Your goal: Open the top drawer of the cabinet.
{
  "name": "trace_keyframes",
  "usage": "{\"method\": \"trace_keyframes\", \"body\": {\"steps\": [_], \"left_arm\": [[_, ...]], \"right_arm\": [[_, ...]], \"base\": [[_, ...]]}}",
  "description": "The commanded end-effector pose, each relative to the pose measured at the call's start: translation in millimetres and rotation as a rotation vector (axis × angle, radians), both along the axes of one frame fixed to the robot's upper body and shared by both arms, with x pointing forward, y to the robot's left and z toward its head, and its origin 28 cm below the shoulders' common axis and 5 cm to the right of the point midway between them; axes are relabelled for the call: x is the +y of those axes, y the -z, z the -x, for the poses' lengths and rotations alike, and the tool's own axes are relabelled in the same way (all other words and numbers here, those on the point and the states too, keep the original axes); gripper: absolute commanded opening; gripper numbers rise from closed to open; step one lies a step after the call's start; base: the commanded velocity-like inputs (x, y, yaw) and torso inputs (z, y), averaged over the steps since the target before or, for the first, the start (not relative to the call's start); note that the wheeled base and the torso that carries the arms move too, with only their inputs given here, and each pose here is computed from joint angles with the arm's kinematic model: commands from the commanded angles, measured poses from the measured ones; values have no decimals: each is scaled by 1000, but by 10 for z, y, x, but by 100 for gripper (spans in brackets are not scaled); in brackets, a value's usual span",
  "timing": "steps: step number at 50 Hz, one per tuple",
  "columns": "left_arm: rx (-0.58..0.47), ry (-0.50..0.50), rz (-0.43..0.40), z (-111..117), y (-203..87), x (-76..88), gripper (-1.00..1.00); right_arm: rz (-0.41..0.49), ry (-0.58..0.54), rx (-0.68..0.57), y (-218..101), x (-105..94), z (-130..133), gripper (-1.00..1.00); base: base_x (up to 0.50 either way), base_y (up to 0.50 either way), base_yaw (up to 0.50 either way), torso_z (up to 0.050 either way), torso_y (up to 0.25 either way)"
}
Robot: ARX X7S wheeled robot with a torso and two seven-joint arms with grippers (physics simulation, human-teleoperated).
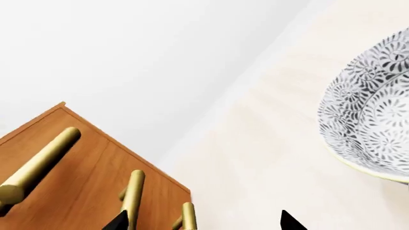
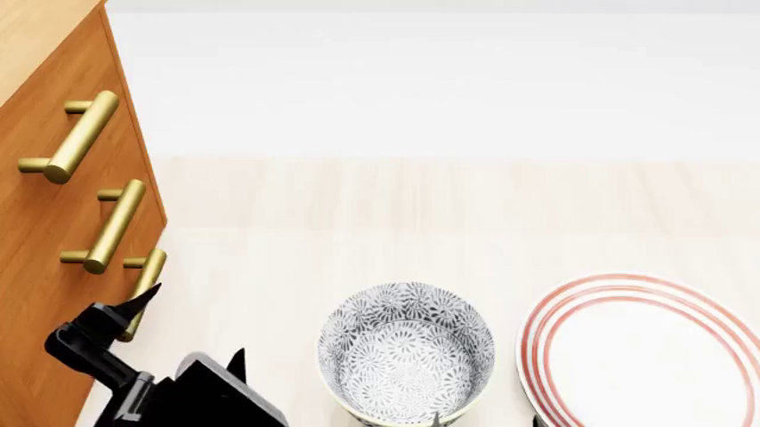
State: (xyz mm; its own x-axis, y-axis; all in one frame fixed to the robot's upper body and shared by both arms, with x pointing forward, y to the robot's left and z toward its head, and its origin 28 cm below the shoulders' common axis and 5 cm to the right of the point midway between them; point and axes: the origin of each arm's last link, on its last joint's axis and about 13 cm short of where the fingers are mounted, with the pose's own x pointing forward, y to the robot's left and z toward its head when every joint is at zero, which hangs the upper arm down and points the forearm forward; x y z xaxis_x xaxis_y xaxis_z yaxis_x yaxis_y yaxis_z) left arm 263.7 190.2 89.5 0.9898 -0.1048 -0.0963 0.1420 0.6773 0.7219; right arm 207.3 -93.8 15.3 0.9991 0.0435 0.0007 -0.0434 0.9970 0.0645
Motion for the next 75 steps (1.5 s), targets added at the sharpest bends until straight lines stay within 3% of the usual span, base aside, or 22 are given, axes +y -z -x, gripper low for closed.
{"method": "trace_keyframes", "body": {"steps": [1, 13, 30, 33, 40, 75], "left_arm": [[-86, -5, -150, -100, -162, 46, 100], [-128, -31, -270, -215, -304, 133, 100], [-153, -64, -328, -390, -481, 246, 100], [-175, -82, -439, -503, -653, 329, 100], [-186, -109, -460, -554, -808, 402, 100], [-166, -154, -592, -705, -1011, 579, 100]], "right_arm": [[-5, 5, -11, -14, -4, -17, 100], [-9, 9, -6, -16, -6, -19, 100], [-10, 6, -2, -7, -5, -16, 100], [-9, 2, 0, -10, 0, -5, 100], [-10, 1, 5, -3, 1, -6, 100], [-13, -1, 18, 19, 6, -10, 100]], "base": [[0, 0, 0, 0, 0], [0, 0, 0, 0, 0], [0, 0, 0, 0, 0], [0, 0, 0, 0, 0], [0, 0, 0, 0, 0], [0, 0, 0, 0, 0]]}}
